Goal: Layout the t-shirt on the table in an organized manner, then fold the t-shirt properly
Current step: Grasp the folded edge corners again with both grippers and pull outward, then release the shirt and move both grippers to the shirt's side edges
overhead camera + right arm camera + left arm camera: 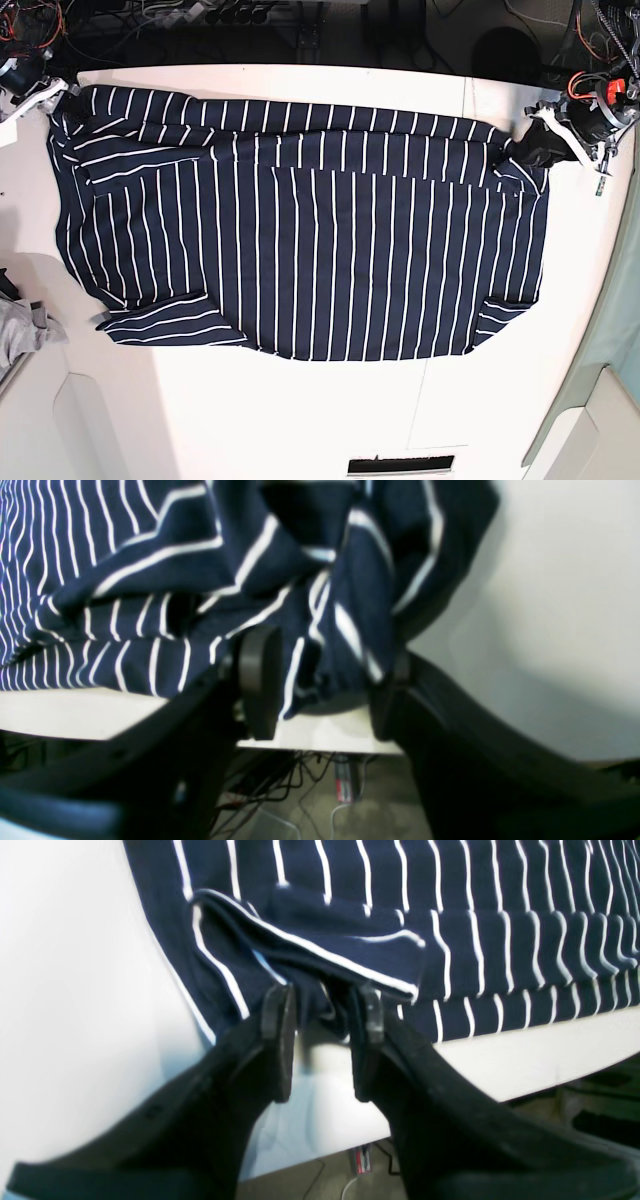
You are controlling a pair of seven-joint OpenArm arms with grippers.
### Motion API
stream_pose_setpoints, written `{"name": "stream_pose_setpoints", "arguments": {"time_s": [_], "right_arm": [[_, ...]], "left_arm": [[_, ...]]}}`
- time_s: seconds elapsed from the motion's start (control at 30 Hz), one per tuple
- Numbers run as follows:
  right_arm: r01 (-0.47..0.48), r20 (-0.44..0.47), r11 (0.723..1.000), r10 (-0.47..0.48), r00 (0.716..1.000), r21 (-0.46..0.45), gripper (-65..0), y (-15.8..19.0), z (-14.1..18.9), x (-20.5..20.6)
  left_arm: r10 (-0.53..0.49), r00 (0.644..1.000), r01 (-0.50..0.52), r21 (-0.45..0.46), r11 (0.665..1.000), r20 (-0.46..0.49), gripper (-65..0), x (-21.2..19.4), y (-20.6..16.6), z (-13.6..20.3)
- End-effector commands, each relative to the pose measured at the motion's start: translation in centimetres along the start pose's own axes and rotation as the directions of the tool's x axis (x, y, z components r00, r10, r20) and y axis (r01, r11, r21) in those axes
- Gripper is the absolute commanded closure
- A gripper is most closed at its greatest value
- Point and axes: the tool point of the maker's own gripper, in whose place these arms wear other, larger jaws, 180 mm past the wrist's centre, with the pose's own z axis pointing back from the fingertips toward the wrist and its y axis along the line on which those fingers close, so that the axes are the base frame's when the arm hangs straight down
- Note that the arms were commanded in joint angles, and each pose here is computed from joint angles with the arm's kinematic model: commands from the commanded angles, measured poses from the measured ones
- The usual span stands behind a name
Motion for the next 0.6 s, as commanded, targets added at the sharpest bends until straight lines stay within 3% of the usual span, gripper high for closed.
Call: {"name": "stream_pose_setpoints", "arguments": {"time_s": [0.0,0.23,0.57], "right_arm": [[-0.029,0.052,1.000,0.030,0.998,-0.011,-27.7,-0.6,1.2,2.1],[-0.037,0.142,0.998,0.042,0.989,-0.044,-27.7,-2.6,3.9,6.1],[-0.089,0.343,0.996,0.092,0.935,-0.027,-27.7,-0.3,3.2,15.2]], "left_arm": [[-0.028,0.998,0.028,-0.009,1.000,0.050,-21.4,1.7,0.1,0.6],[-0.004,0.990,0.005,-0.004,1.000,0.139,-30.4,3.7,1.2,2.3],[0.034,0.965,-0.017,-0.068,0.998,0.261,-30.3,7.8,0.4,2.3]]}}
